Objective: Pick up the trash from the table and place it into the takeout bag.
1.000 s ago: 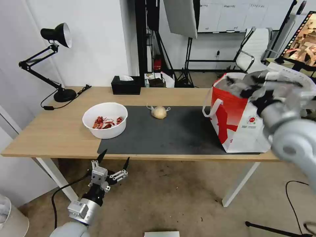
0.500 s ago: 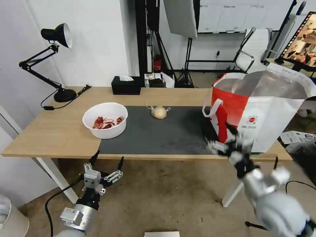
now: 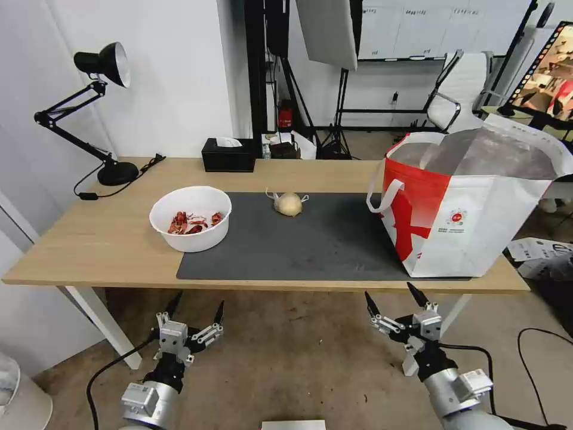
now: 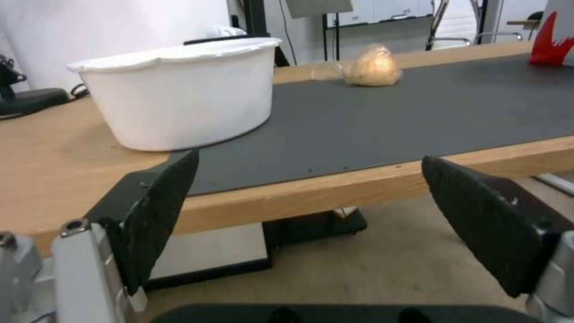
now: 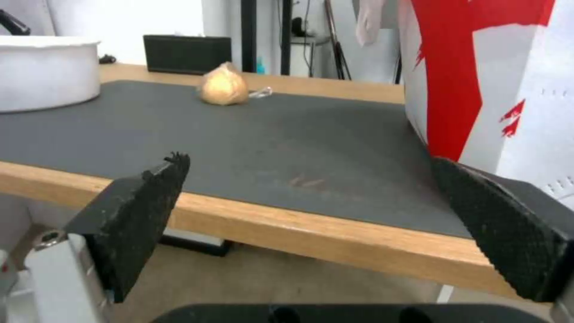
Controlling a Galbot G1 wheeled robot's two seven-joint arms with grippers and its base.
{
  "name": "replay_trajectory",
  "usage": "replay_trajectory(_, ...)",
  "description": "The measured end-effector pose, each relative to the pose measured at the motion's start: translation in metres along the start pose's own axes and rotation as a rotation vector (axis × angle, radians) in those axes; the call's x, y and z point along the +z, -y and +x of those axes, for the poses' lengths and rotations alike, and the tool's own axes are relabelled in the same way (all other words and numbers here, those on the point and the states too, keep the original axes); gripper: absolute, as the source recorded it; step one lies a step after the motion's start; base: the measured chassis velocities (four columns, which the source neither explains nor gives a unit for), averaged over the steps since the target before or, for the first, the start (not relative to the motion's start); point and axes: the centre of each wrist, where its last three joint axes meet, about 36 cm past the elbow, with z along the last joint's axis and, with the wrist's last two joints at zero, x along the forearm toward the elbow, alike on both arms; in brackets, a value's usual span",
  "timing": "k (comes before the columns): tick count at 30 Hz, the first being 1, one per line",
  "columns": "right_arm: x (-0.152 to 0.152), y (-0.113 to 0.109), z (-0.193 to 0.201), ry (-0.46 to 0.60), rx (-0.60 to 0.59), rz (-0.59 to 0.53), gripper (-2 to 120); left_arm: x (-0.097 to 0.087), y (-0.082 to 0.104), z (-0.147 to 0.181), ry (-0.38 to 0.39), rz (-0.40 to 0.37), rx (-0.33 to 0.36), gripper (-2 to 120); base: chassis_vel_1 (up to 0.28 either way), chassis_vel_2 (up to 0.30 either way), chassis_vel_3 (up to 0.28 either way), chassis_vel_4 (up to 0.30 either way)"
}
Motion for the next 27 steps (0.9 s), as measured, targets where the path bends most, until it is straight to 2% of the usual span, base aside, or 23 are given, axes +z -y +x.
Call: replay_trajectory(27, -0.0008, -0.0032, 0.0017, -0.015, 0.004, -0.013, 100, -0.0016, -0.0007, -0.0008, 0.008, 0.0, 0.009, 100, 0.0, 0.0, 0.0, 0.0)
